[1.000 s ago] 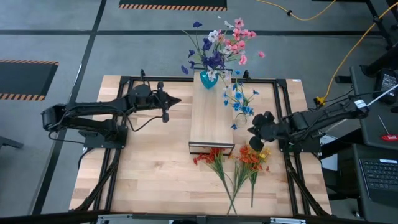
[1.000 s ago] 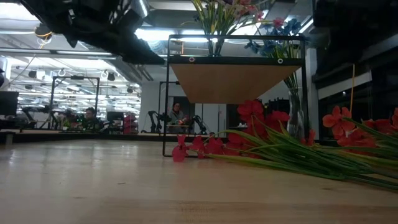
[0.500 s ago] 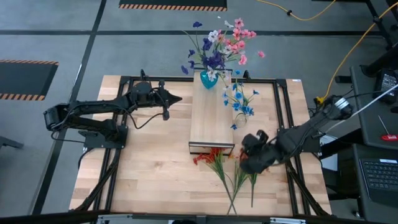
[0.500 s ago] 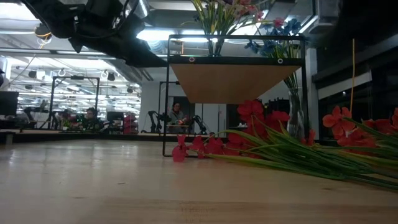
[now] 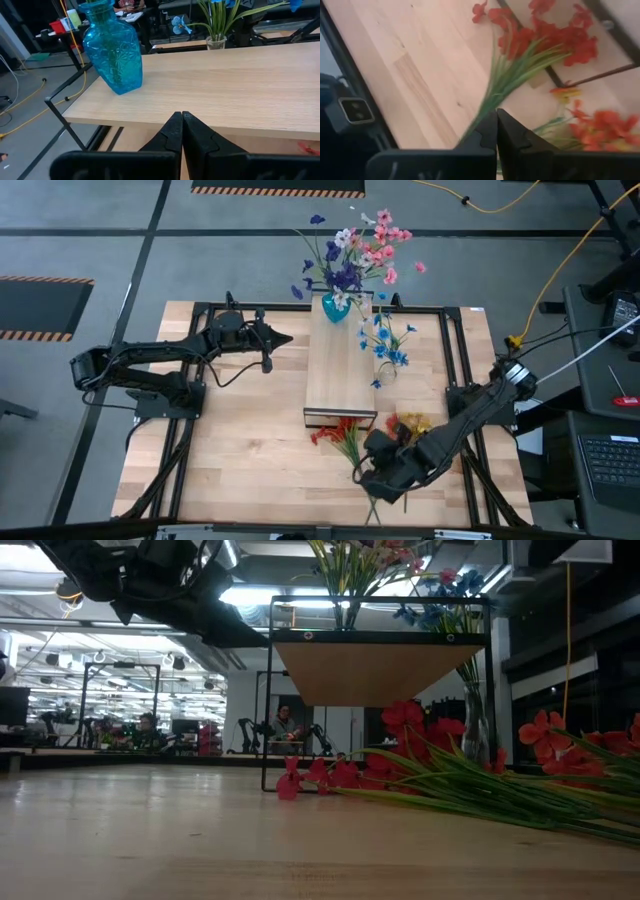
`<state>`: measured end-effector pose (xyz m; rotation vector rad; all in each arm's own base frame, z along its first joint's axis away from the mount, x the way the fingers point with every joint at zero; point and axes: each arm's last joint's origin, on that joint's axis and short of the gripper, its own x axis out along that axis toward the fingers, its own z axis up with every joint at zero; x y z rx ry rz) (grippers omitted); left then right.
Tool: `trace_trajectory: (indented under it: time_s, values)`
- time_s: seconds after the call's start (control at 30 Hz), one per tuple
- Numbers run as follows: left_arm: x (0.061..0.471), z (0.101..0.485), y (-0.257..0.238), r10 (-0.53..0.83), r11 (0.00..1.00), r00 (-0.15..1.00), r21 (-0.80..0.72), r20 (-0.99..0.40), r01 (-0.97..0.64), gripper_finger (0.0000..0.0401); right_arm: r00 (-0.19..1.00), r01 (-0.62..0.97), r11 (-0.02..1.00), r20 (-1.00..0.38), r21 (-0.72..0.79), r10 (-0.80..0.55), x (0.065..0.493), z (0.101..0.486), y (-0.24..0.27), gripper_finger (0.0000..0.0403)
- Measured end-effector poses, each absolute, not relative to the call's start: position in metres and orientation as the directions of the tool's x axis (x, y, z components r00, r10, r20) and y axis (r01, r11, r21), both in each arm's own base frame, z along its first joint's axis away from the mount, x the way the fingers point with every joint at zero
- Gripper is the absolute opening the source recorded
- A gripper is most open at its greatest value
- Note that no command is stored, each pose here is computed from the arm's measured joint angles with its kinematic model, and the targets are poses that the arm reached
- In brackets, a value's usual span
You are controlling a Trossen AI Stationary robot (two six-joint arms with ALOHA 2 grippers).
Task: Pick and place flowers into a vace then onto a shelf
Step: Put the red flowers into the transparent vase
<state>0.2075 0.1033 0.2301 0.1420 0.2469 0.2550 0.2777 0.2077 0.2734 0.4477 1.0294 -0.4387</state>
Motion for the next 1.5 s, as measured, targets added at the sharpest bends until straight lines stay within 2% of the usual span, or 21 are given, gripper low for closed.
trace_trajectory:
  time_s: [0.3, 0.67, 0.83, 1.27, 1.5]
  values:
    - [0.207, 0.230, 0.103, 0.266, 0.958, 0.938, 0.170, -0.223, -0.232, 0.0005, 0.399, 0.595, 0.797, -0.900, 0.107, -0.176, 0.293, 0.247, 0.219, 0.0052]
    - [0.207, 0.230, 0.103, 0.267, 0.958, 0.937, 0.168, -0.225, -0.232, 0.0006, 0.417, 0.640, 0.752, -0.894, 0.160, -0.164, 0.303, 0.233, 0.226, 0.0183]
    - [0.207, 0.230, 0.103, 0.267, 0.958, 0.937, 0.167, -0.226, -0.233, 0.0006, 0.428, 0.639, 0.749, -0.890, 0.175, -0.157, 0.309, 0.227, 0.228, 0.0222]
    - [0.207, 0.227, 0.103, 0.264, 0.960, 0.932, 0.161, -0.249, -0.229, 0.0008, 0.345, 0.702, 0.707, -0.910, 0.088, -0.228, 0.333, 0.197, 0.208, 0.0234]
    - [0.206, 0.225, 0.103, 0.262, 0.961, 0.927, 0.158, -0.269, -0.226, 0.0003, 0.321, 0.713, 0.696, -0.922, 0.086, -0.215, 0.333, 0.188, 0.205, 0.0234]
